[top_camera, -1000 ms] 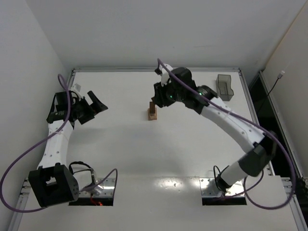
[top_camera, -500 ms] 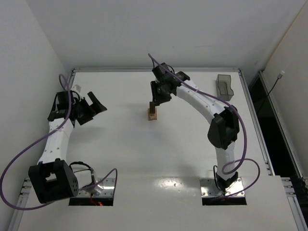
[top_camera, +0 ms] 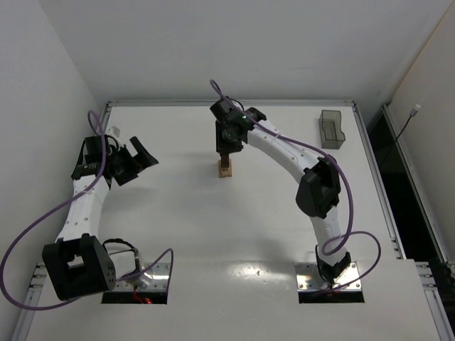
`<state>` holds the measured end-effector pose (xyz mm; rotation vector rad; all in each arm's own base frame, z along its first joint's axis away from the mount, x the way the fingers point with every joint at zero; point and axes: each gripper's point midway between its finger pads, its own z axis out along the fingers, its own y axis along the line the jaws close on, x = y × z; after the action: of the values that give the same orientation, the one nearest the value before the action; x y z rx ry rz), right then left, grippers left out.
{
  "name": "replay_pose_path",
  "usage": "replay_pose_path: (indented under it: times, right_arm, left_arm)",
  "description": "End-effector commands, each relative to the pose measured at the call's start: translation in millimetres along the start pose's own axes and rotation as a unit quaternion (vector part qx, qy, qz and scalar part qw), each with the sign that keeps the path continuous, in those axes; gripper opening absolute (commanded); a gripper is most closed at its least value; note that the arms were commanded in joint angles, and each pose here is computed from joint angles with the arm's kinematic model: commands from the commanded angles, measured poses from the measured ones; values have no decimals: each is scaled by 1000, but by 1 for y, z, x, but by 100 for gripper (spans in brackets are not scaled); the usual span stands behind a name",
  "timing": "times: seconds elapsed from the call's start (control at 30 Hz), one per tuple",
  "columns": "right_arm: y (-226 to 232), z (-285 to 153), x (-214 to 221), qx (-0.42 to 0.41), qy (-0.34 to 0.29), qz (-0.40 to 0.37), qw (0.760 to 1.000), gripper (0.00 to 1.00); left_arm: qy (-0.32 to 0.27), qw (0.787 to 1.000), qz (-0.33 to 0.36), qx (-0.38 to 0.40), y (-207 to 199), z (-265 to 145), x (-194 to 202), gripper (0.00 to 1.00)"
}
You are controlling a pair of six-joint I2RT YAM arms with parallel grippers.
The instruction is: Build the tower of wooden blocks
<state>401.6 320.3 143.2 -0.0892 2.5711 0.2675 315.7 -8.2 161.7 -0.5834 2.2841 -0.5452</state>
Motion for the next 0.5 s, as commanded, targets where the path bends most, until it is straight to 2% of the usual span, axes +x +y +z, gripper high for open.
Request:
replay_pose_path:
  times: [0.0, 0.47]
  right_arm:
    - [1, 1, -9, 21, -23, 19, 999, 0]
    - [0, 21, -11, 25, -22, 18, 999, 0]
  left_arm:
    - [-16, 1000, 7, 10, -5, -2, -7, 100]
    - [-14, 1000, 9, 24, -9, -3, -4, 100]
